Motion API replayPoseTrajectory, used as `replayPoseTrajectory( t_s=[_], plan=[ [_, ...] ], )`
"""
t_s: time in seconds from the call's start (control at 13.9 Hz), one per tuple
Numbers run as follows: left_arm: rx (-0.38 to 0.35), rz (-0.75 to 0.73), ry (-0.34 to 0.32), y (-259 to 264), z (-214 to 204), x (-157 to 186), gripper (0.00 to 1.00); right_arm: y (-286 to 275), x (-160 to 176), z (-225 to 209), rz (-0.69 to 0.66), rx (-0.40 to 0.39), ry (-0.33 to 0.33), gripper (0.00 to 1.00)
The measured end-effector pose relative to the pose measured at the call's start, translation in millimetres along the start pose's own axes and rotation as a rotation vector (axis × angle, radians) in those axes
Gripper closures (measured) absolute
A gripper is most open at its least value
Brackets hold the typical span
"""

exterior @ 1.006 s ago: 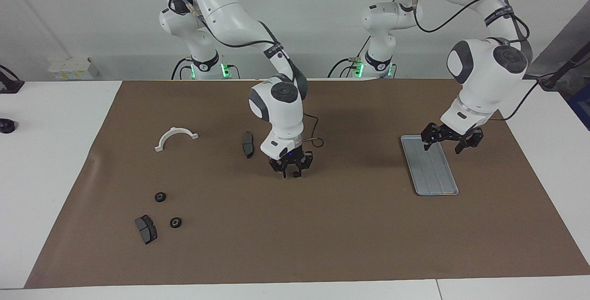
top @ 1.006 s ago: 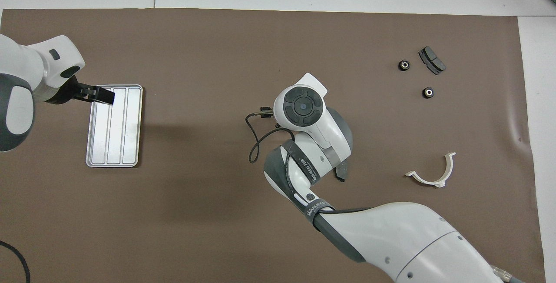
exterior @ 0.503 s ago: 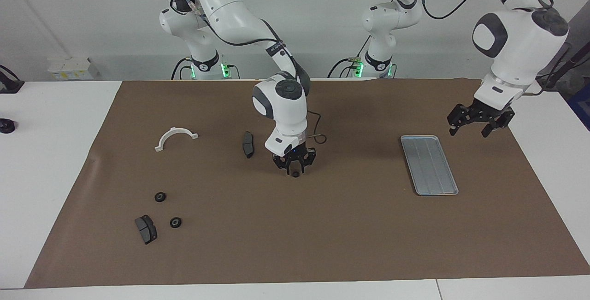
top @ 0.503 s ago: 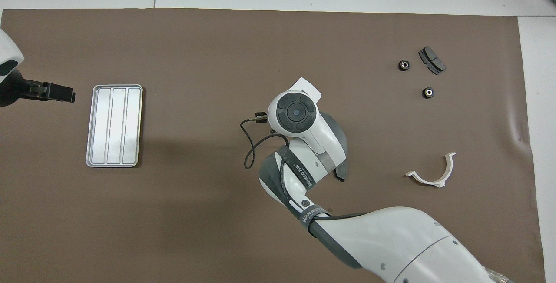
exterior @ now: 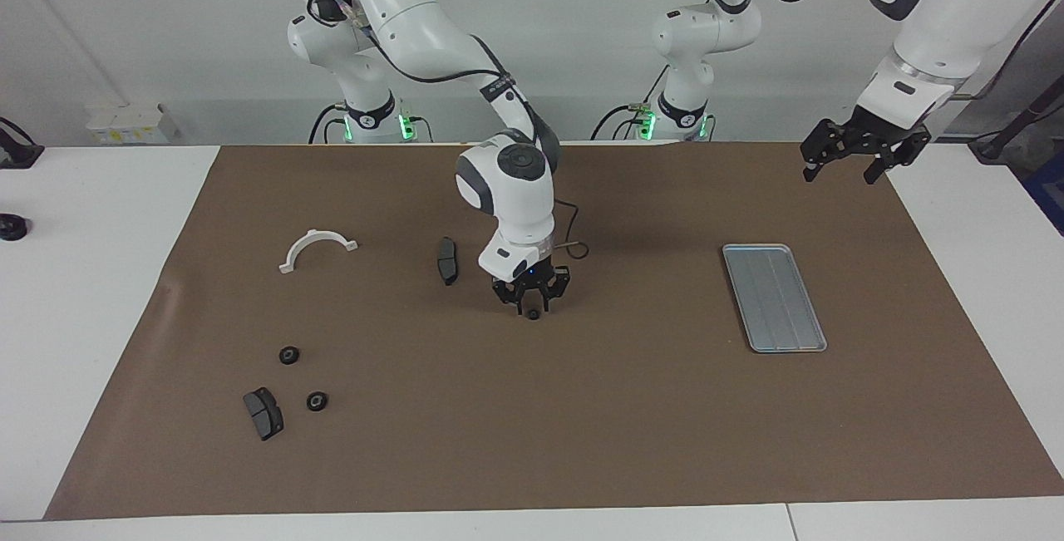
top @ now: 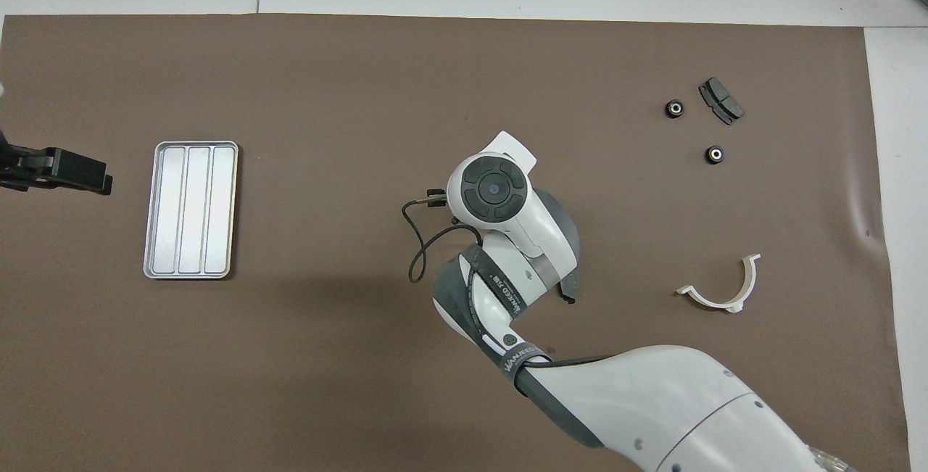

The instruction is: Place bearing gear from tray to pile

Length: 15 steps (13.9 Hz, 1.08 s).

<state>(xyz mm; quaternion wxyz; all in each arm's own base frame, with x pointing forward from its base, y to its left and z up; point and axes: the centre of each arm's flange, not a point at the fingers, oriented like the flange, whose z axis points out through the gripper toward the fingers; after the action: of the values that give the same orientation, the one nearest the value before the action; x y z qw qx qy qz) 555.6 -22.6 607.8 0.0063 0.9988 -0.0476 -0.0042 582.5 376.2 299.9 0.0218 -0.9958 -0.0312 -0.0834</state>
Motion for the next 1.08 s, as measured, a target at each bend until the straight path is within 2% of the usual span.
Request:
replayPoseTrajectory(
  t_s=[0.29,0.58,0.86,0.93,1.08],
  plan=[
    [-0.014,-0.053,-0.003,15.6,0.3,-0.9,0.00,0.6,-1.3,1.7,0.000,-0.002,-0.004,0.52],
    [-0.014,-0.057,0.000,15.6,-1.1,-3.0,0.00,1.3,-3.1,4.1,-0.001,-0.005,-0.009,0.59],
    [-0.014,-0.058,-0.001,15.3,0.2,-3.5,0.00,1.9,-4.5,5.9,-0.001,-0.007,-0.013,0.67],
    [-0.014,-0.059,-0.003,14.6,1.0,-3.6,0.00,1.9,-4.6,5.9,-0.001,-0.007,-0.013,0.75],
    [-0.014,-0.061,-0.003,13.2,1.2,-3.6,0.00,1.9,-4.6,5.8,-0.001,-0.007,-0.013,0.78]
  ],
)
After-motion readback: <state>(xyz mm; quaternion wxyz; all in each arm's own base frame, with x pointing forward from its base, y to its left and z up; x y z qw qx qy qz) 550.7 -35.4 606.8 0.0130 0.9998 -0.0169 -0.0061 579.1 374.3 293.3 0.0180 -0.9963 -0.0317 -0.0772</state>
